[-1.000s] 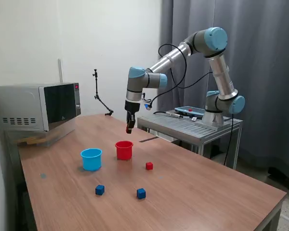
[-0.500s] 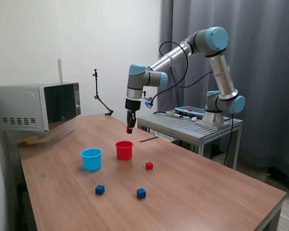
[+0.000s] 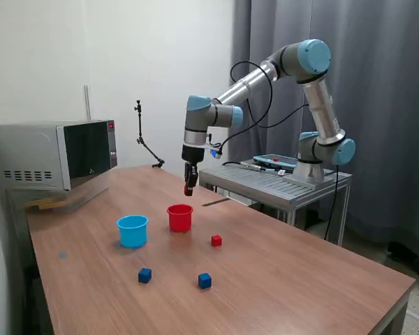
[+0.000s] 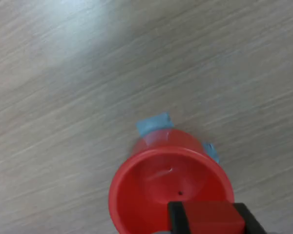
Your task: Place red objects in the red bin, and blue objects in the blue bin.
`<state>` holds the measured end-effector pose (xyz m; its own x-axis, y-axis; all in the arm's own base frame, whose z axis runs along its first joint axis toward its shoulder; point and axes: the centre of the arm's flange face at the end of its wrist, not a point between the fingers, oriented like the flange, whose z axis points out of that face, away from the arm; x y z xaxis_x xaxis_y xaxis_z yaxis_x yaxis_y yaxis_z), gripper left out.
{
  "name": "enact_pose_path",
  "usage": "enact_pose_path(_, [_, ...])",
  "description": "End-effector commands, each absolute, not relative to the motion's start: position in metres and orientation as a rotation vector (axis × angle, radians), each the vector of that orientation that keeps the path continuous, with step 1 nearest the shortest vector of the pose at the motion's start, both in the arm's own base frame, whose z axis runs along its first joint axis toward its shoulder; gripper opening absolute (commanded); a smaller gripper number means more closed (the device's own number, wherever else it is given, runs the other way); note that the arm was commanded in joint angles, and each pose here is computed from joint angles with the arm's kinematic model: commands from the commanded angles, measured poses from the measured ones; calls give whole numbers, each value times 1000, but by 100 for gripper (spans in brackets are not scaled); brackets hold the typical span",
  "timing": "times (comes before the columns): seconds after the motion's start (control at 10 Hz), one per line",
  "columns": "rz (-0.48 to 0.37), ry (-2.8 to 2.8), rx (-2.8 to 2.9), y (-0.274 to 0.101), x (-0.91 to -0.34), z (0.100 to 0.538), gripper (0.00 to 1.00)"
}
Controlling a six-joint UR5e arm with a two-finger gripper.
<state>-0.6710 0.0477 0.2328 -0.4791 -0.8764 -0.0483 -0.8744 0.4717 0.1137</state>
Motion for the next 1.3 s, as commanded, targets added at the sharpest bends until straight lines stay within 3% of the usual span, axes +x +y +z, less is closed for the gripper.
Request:
enact_pose_path(0.0, [-182, -2686, 1598, 48, -671, 227, 0])
enact_pose_path(1.2, [-184, -2688, 1605, 48, -673, 224, 0])
